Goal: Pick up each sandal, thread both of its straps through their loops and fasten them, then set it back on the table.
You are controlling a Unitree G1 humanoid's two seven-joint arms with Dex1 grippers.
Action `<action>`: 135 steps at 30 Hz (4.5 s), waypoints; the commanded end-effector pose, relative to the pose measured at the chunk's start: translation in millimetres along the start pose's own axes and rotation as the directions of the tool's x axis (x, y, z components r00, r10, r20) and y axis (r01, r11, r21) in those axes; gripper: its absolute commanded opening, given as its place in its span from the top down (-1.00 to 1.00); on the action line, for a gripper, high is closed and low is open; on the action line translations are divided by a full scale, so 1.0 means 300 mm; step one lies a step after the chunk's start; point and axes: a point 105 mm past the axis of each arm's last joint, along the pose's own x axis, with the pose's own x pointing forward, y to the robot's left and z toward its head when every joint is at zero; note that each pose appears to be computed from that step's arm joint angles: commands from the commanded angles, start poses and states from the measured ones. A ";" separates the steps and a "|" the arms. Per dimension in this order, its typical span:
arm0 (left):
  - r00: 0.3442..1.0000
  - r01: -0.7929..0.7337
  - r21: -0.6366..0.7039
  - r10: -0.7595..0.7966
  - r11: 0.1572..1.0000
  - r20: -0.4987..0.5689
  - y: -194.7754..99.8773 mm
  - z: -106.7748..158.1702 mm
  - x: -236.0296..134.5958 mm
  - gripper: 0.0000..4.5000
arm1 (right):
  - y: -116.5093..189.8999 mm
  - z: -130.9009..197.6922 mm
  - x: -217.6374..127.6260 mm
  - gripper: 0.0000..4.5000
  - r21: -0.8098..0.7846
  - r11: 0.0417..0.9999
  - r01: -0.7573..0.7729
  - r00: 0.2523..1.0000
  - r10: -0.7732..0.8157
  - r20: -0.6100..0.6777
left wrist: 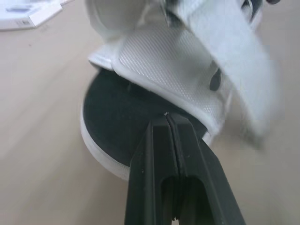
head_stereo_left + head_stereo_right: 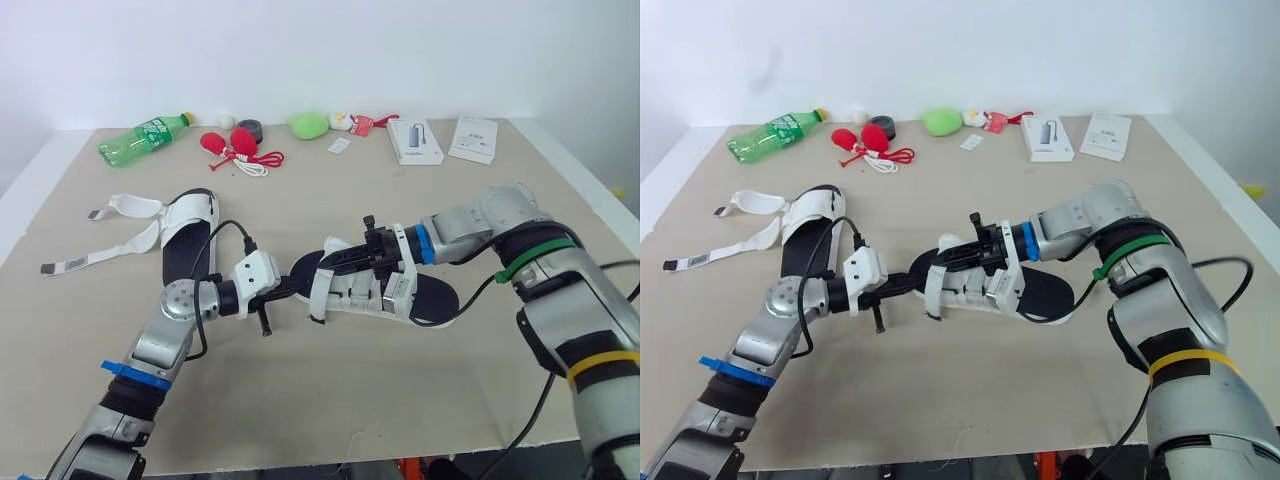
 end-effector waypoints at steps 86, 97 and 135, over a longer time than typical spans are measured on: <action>0.985 0.170 0.021 -0.169 0.985 -0.036 -0.092 -0.033 0.075 1.00 | 0.055 0.191 -0.203 -1.00 0.747 -0.665 0.011 1.000 0.019 0.001; 0.983 0.180 0.018 -0.179 0.983 -0.046 -0.107 -0.041 0.074 1.00 | -0.014 0.195 -0.348 -1.00 0.710 -0.703 -0.042 0.998 -0.003 0.057; 0.985 0.170 0.008 -0.170 0.985 -0.042 -0.122 -0.046 0.091 1.00 | -0.025 0.257 -0.063 0.97 0.592 -0.805 -0.043 0.999 -0.029 0.033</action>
